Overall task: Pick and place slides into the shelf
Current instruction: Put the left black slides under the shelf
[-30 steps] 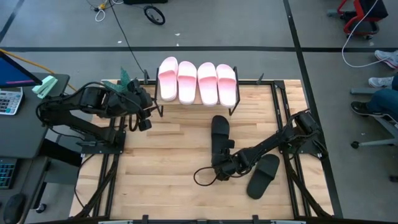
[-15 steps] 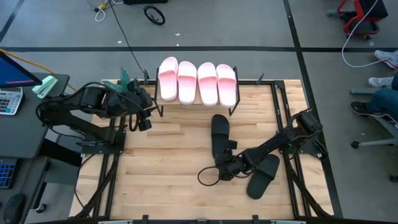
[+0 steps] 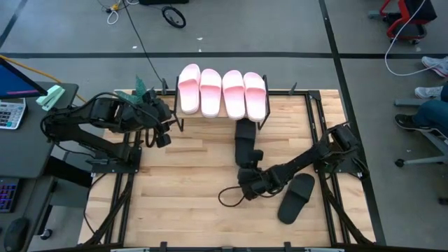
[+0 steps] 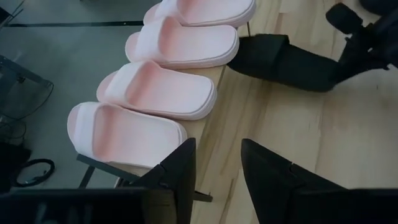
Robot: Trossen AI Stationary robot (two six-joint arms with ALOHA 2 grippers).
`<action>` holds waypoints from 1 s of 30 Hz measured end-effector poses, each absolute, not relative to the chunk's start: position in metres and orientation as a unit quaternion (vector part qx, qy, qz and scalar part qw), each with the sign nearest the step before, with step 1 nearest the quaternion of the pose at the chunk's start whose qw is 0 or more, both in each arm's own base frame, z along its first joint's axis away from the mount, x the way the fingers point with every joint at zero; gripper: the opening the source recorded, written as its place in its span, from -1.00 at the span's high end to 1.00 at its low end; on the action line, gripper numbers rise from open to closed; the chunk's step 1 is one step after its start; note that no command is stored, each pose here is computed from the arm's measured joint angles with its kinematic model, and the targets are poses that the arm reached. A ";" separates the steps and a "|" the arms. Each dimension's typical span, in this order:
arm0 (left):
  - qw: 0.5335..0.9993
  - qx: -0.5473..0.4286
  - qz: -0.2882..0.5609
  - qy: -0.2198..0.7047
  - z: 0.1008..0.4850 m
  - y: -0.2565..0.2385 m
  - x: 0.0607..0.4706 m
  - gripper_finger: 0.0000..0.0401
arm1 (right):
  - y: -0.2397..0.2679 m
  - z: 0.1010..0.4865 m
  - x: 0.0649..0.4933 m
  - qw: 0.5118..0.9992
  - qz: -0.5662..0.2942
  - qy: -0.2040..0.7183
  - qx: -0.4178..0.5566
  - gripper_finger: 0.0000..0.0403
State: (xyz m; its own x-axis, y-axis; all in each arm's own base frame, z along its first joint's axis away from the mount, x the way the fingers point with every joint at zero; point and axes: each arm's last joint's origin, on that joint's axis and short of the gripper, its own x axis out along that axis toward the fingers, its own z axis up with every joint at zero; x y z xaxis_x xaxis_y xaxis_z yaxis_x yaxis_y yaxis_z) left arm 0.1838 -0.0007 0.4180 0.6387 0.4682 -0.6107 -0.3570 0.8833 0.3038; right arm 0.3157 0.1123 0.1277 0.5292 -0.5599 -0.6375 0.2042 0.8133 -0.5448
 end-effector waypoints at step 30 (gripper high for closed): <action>0.902 0.056 0.236 0.356 0.418 -0.001 0.183 0.29 | -0.051 0.127 0.334 0.771 -0.207 0.563 -0.214 0.80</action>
